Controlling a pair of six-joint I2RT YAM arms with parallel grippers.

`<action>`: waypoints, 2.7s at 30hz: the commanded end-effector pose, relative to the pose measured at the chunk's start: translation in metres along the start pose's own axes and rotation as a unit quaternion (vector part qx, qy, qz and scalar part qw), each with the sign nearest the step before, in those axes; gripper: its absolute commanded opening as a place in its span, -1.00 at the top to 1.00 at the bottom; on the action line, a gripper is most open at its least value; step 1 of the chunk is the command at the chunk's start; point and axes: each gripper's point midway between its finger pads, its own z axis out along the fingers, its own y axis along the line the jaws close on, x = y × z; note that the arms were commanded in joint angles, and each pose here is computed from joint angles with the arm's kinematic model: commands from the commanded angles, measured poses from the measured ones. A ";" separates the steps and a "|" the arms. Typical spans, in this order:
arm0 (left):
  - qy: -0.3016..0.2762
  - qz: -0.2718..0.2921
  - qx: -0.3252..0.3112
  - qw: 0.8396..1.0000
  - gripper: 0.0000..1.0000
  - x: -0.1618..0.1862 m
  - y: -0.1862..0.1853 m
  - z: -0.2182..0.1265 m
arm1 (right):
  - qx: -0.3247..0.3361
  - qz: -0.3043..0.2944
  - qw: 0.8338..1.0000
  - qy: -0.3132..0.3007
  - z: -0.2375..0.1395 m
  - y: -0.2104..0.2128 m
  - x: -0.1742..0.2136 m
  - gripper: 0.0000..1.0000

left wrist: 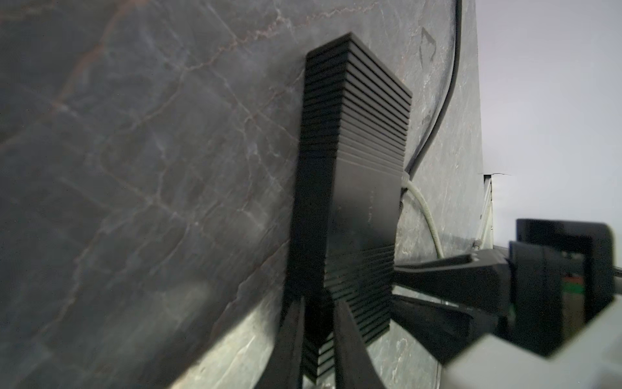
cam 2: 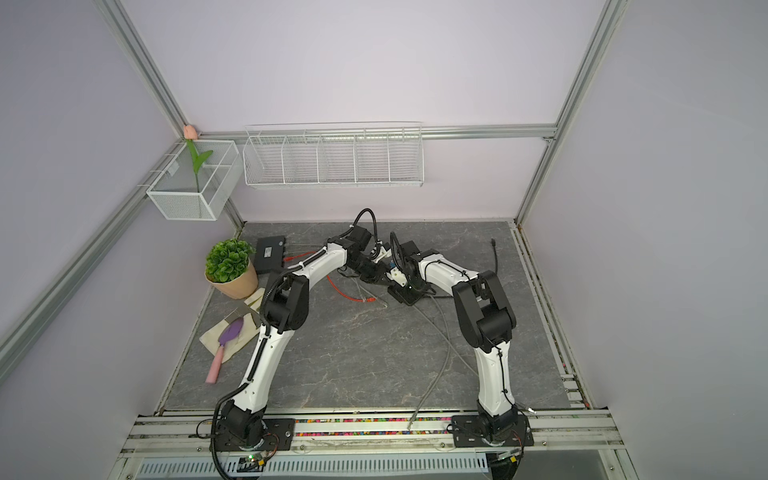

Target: Insert the plug into the switch port

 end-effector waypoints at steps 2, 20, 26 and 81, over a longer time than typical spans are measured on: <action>0.119 -0.077 -0.007 0.990 0.67 0.069 0.006 0.042 | 0.039 -0.038 0.976 -0.210 -0.040 -0.016 -0.095 0.40; 0.056 -0.081 -0.054 0.994 0.69 0.036 0.027 0.009 | 0.028 -0.038 0.988 -0.149 -0.075 0.003 -0.039 -0.26; 0.055 -0.084 -0.059 0.993 0.70 0.037 0.028 0.008 | 0.016 -0.029 0.992 -0.119 -0.071 0.009 -0.016 0.14; 0.106 -0.066 -0.074 0.989 0.72 0.066 0.018 0.032 | 0.002 -0.015 0.998 -0.067 0.001 -0.001 -0.035 0.86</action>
